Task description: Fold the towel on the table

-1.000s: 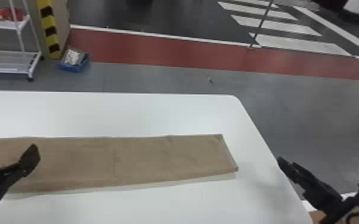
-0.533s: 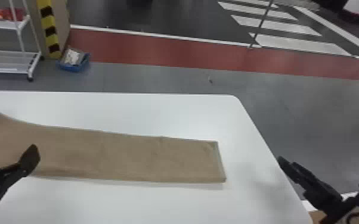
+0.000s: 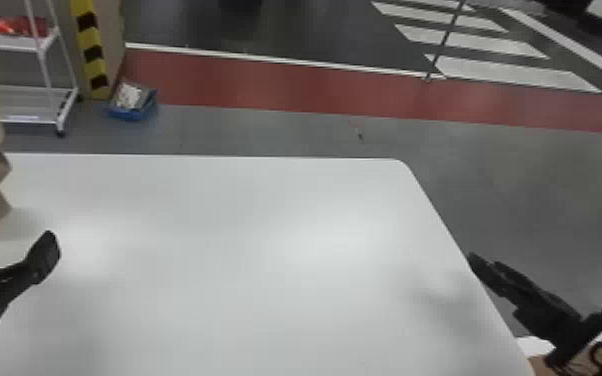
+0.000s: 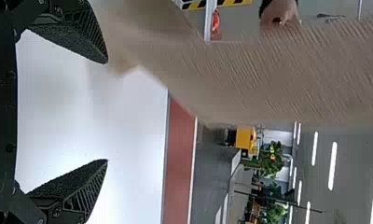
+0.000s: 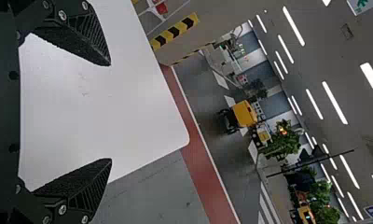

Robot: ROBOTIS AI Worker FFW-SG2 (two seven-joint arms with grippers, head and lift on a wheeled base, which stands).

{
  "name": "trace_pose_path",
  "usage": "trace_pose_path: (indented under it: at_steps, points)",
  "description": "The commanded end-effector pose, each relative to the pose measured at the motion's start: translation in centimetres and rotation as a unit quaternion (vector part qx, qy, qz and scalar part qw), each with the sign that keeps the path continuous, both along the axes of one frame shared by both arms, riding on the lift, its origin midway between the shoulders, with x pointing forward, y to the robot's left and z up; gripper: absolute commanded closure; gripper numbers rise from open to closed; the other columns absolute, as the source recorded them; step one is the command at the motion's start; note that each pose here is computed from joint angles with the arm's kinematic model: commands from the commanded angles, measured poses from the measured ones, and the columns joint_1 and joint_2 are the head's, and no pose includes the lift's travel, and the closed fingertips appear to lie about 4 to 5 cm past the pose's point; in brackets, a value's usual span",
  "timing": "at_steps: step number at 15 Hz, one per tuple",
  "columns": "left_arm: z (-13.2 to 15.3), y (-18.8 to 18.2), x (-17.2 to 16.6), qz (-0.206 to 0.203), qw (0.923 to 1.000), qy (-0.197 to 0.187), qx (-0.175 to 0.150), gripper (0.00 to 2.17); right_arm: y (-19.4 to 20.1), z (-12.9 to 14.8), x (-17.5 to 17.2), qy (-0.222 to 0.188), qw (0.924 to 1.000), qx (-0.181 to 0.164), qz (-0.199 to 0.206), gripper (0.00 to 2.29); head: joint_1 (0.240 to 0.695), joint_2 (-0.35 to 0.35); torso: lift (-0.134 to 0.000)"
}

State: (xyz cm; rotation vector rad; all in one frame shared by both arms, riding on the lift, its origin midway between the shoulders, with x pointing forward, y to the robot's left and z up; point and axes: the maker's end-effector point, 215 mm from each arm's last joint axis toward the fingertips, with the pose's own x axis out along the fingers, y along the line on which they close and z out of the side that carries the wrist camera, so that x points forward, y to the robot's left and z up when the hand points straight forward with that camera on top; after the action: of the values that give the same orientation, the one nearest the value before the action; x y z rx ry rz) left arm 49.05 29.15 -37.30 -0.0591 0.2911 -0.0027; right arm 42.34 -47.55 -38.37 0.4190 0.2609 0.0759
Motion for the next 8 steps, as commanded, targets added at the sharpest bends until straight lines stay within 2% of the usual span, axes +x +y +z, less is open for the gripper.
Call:
trace_pose_path:
  at_steps: [1,4,6,8]
  points:
    - [0.4,1.0,0.0,0.007,1.0,-0.004,0.005,0.14,1.4,-0.6,0.5,0.026,0.9994,-0.001,0.023,0.16,0.695,-0.222,-0.124]
    - [0.1,1.3,0.1,0.003,0.9999,-0.006,0.008,0.14,1.6,0.5,1.0,0.025,0.9977,-0.009,0.063,0.16,0.695,-0.194,-0.124]
    - [1.1,3.4,0.6,0.021,0.9989,-0.039,0.018,0.14,0.3,0.9,1.7,0.025,0.9971,-0.036,0.063,0.16,0.695,-0.184,-0.124]
    - [2.6,6.2,0.8,0.047,0.9966,-0.064,0.024,0.14,-1.2,3.3,2.8,-0.03,0.9949,-0.079,0.054,0.16,0.695,-0.176,-0.124]
